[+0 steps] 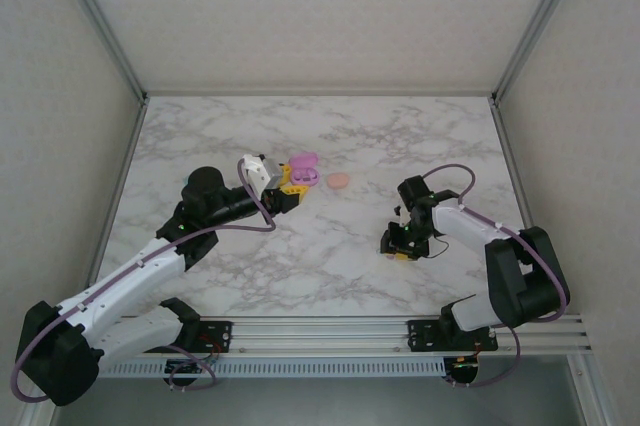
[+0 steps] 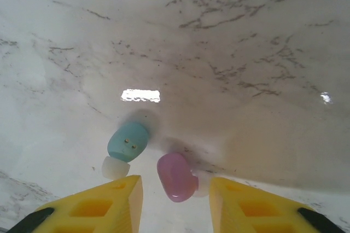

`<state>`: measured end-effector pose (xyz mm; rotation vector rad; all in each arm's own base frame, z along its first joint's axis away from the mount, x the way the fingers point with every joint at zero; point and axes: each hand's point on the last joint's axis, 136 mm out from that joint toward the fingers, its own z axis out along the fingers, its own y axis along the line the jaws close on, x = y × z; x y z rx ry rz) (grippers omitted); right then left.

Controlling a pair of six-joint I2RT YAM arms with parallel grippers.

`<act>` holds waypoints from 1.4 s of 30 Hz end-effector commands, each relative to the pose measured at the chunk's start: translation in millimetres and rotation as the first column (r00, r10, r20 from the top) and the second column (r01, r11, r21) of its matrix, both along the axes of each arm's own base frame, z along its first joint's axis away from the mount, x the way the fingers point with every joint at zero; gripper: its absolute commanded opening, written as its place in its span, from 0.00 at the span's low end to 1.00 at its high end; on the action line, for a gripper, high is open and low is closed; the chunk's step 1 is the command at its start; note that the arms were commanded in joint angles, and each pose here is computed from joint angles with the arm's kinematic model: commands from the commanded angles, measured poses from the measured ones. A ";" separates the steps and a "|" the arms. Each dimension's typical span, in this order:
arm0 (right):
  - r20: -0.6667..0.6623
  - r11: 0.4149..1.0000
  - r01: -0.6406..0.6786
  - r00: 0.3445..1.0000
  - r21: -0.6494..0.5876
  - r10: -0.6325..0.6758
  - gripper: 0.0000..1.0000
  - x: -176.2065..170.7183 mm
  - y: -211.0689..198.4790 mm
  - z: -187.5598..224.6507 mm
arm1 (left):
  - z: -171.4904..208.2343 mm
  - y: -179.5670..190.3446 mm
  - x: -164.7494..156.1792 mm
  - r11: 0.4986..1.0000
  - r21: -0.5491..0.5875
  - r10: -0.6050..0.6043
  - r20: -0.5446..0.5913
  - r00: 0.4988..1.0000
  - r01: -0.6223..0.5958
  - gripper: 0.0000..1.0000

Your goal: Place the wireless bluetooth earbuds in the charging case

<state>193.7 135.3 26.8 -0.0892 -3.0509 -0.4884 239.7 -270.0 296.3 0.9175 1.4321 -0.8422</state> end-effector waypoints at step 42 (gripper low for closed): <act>-0.041 0.917 -0.303 0.952 -0.261 0.303 0.24 -0.5 11.2 -1.6 | 3.1 8.9 -4.2 0.999 0.003 0.043 0.034 0.998 -0.043 0.32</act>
